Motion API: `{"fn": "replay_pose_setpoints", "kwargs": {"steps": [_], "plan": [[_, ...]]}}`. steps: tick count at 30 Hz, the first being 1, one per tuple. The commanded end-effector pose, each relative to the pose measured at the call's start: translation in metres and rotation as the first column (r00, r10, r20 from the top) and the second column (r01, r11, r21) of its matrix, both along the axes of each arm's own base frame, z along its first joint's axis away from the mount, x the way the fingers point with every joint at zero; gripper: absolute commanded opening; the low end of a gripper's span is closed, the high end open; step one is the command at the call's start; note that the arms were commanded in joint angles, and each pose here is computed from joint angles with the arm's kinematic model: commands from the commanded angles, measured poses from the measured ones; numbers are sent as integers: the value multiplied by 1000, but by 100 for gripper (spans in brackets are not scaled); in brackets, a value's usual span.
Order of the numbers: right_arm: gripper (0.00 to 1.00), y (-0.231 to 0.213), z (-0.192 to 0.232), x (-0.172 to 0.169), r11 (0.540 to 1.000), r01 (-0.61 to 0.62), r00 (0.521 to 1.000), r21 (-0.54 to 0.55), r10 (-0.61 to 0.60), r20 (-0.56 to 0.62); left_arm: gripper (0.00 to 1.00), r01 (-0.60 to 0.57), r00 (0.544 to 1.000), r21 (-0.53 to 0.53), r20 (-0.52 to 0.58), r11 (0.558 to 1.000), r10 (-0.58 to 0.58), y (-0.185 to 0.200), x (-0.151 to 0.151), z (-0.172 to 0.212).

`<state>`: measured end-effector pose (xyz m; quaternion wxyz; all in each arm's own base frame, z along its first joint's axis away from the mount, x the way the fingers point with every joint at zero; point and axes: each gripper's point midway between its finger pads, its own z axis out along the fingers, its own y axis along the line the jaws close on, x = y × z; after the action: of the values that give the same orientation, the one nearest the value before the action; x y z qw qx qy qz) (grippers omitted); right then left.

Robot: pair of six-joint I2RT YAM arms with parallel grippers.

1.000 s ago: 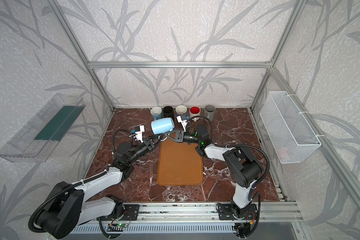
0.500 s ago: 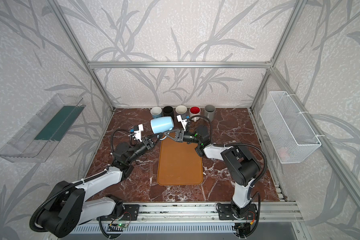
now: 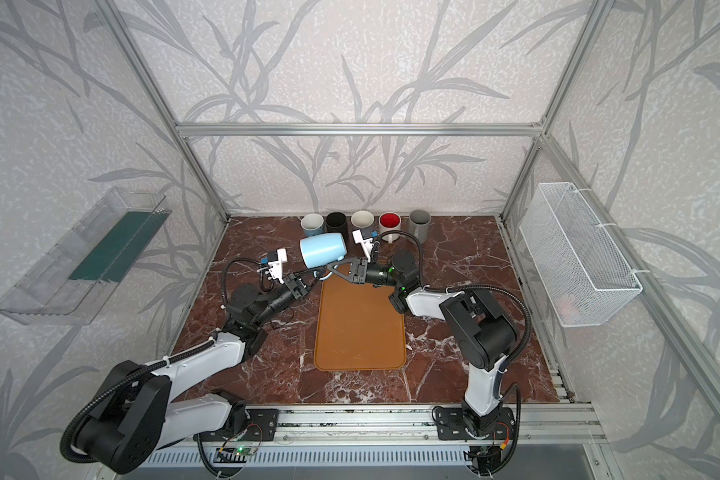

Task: Turn the mug right side up
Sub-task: 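Hold the light-blue mug raised above the tray with both grippers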

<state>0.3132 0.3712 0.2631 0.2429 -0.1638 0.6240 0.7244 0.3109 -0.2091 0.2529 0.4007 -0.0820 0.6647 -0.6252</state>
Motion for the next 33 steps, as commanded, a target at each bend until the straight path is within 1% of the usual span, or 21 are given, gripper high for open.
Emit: {"fn": "replay_pose_setpoints", "kwargs": {"steps": [1,4,7,10,17,23,30,33], "plan": [[16,4,26,-9,999,-26,993,33,22,114,0,25,998,-10,57,1000,-24,-2,-5,17],[28,4,23,-8,999,-21,994,25,18,108,0,7,999,-21,52,1000,-6,0,-2,16],[36,4,20,-7,1000,-11,995,22,9,99,0,15,997,-47,77,999,-12,0,-3,22],[40,4,15,-5,1000,-2,996,18,0,85,0,17,997,-51,72,999,-13,-1,-1,21],[47,1,2,-2,1000,15,998,1,-15,54,0,0,998,-48,62,999,3,2,1,20],[50,-10,-16,0,999,46,999,-24,-46,13,0,-28,998,-10,56,1000,29,8,7,21],[53,-15,-26,-5,996,51,999,-80,-49,21,0,-47,998,-6,32,999,47,15,18,18],[54,-19,-28,-8,995,51,999,-86,-49,23,0,-58,998,-4,21,998,59,20,22,15]]}}
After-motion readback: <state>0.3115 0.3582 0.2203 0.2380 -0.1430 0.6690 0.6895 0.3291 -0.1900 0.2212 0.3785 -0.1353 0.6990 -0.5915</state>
